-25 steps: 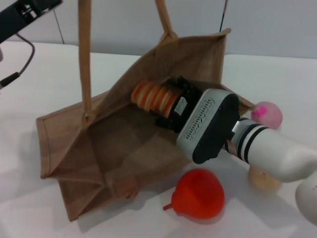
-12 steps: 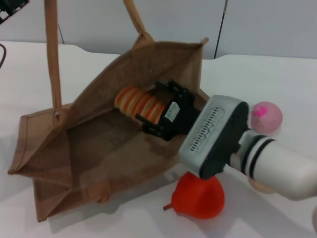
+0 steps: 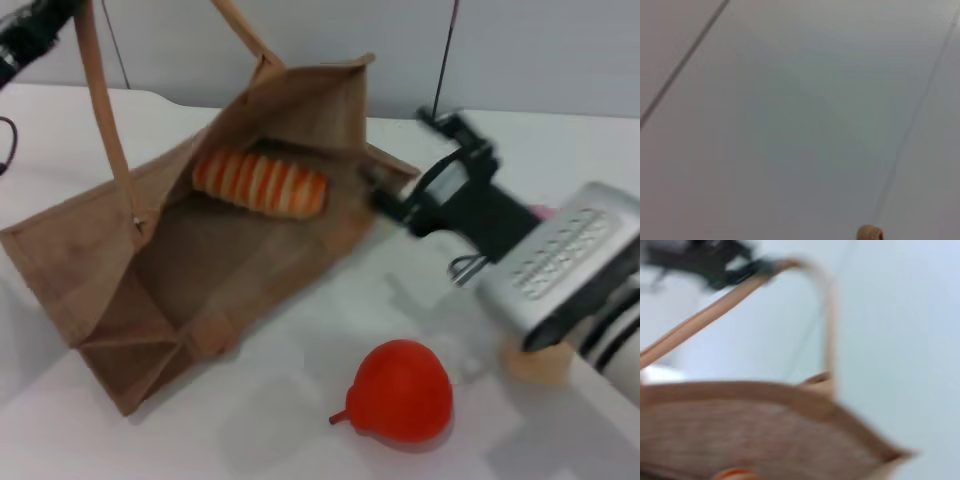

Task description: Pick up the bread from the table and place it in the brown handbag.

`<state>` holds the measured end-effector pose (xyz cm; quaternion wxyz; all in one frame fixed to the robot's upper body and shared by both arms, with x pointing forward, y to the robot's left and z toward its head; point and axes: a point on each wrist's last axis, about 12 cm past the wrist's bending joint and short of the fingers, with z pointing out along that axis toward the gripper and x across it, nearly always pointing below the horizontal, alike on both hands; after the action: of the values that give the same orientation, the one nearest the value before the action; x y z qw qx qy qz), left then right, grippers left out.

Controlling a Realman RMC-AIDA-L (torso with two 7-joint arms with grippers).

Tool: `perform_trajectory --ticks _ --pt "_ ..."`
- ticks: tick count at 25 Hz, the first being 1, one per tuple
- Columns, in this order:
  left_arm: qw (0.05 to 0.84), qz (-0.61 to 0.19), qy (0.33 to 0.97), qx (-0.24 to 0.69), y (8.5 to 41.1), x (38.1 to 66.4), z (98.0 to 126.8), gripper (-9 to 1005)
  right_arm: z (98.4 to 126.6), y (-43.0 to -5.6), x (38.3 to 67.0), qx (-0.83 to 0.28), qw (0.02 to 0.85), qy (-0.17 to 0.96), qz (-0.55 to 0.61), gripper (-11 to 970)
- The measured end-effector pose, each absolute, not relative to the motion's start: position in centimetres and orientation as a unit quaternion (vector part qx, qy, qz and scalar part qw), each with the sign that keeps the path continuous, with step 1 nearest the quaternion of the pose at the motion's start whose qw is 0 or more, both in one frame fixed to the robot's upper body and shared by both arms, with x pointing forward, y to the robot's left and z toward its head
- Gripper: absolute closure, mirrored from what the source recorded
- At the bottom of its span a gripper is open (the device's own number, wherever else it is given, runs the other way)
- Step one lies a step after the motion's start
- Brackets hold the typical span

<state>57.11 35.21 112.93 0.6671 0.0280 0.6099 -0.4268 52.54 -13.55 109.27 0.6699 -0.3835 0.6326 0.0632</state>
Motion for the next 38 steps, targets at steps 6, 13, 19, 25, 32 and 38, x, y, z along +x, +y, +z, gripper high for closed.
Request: perform_trajectory --ticks 6,13,19,25,32,38 --pt "0.688 -0.344 0.637 0.041 33.7 57.7 110.9 861 109.2 -16.5 52.4 -0.291 0.733 0.613 0.048 100" --pt "0.709 -0.261 0.653 0.047 31.8 58.5 108.8 818 108.2 -19.6 51.4 -0.219 0.791 0.569 0.058 102" --pt "0.740 -0.190 0.643 0.056 30.0 58.2 107.4 566 107.3 -21.4 50.8 -0.178 0.832 0.525 0.040 103" --pt "0.764 -0.124 0.630 0.058 28.6 57.3 106.5 413 107.0 -22.9 51.0 -0.146 0.838 0.526 0.014 104" --pt "0.790 -0.059 0.610 0.014 28.1 55.8 106.0 381 106.8 -24.5 51.3 -0.066 0.831 0.551 -0.018 103" --pt "0.800 -0.050 0.598 -0.010 28.5 55.1 106.0 381 106.3 -25.1 51.4 -0.033 0.821 0.569 -0.030 106"
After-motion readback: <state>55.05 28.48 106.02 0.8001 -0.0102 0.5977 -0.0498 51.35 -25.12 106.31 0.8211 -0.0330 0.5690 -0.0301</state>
